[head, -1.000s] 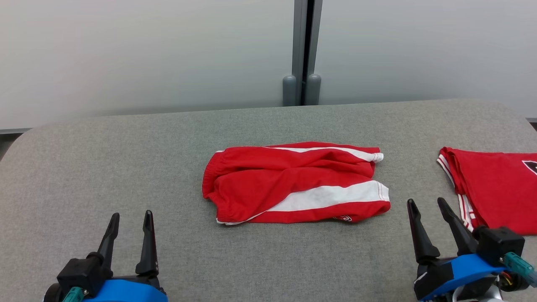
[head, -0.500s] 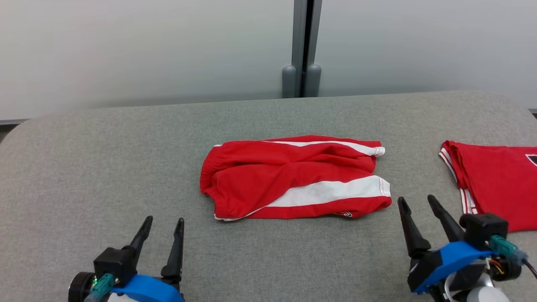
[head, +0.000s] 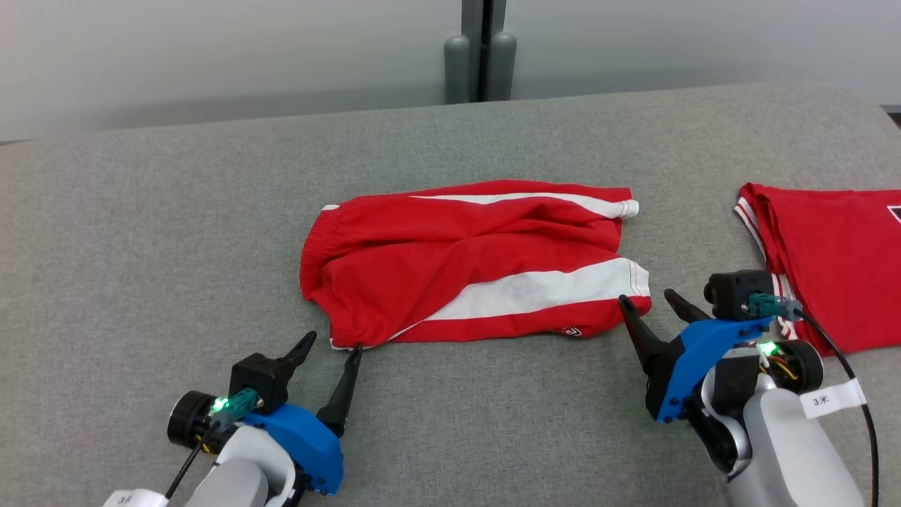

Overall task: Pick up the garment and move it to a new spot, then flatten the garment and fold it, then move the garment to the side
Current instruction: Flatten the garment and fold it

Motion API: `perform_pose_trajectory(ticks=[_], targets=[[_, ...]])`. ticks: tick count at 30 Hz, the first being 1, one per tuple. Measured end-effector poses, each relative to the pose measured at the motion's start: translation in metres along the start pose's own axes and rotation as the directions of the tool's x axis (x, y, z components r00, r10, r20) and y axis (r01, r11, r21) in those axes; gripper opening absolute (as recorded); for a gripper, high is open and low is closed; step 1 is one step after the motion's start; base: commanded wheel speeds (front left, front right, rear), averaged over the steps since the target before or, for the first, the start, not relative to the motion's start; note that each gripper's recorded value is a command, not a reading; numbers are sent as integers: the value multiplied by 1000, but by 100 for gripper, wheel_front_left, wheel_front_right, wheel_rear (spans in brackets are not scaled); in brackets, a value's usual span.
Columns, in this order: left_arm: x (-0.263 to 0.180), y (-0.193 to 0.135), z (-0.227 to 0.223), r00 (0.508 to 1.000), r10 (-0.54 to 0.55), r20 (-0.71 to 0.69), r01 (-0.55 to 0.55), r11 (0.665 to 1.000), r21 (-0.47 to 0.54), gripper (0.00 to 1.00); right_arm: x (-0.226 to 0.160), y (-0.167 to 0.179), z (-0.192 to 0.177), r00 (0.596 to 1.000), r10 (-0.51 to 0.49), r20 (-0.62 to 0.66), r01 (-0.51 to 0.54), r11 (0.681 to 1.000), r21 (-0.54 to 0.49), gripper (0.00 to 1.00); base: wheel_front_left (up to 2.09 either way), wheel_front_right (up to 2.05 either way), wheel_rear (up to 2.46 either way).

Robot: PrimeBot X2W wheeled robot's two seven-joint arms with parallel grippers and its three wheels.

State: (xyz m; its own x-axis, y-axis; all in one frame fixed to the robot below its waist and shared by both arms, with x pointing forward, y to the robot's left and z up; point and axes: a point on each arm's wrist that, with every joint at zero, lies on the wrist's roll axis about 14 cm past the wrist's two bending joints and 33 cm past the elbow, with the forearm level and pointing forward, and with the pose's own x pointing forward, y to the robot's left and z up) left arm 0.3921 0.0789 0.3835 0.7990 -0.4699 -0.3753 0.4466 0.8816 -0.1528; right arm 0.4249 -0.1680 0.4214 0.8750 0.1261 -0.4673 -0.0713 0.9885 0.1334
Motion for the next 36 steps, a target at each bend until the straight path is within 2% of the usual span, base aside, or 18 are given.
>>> perform_pose_trajectory(ticks=[5,6,7,16,20,22,23,24,25,32,36], targets=[[16,-3,-9,998,-34,-46,34,999,-2,100,16,-7,-5,998,-11,-62,12,1000,18,100,0,0,0],[18,-3,-11,998,-38,-54,37,999,-6,89,19,-7,-6,998,-10,-70,11,1000,24,100,0,0,0],[19,-3,-11,998,-42,-54,41,999,-6,0,22,-7,-5,997,-7,-75,10,999,32,100,0,0,0],[24,-5,-12,998,-56,-27,54,997,-52,0,39,-3,-5,994,18,-108,-6,994,110,100,0,0,0],[23,-6,-16,998,-58,-33,56,997,-60,0,43,4,-13,990,38,-136,-23,993,112,100,0,0,0],[23,-5,-16,998,-59,-30,57,996,-65,0,46,7,-8,992,46,-118,-33,993,112,64,0,0,0],[23,-5,-15,998,-60,-28,58,996,-63,0,47,9,-7,992,50,-113,-38,993,109,42,0,0,0],[23,-5,-13,998,-60,-23,59,996,-62,0,47,10,-5,993,54,-105,-43,993,112,29,0,0,0],[23,-4,-12,998,-59,-19,58,996,-64,0,47,12,-4,994,59,-97,-48,992,116,0,0,0,0],[22,-4,-6,998,-56,1,56,996,-71,0,34,11,-14,991,62,-119,-46,989,137,0,0,0,0],[22,-2,11,997,-43,57,48,994,-94,0,28,13,20,998,65,4,-65,990,126,0,0,0,0]])
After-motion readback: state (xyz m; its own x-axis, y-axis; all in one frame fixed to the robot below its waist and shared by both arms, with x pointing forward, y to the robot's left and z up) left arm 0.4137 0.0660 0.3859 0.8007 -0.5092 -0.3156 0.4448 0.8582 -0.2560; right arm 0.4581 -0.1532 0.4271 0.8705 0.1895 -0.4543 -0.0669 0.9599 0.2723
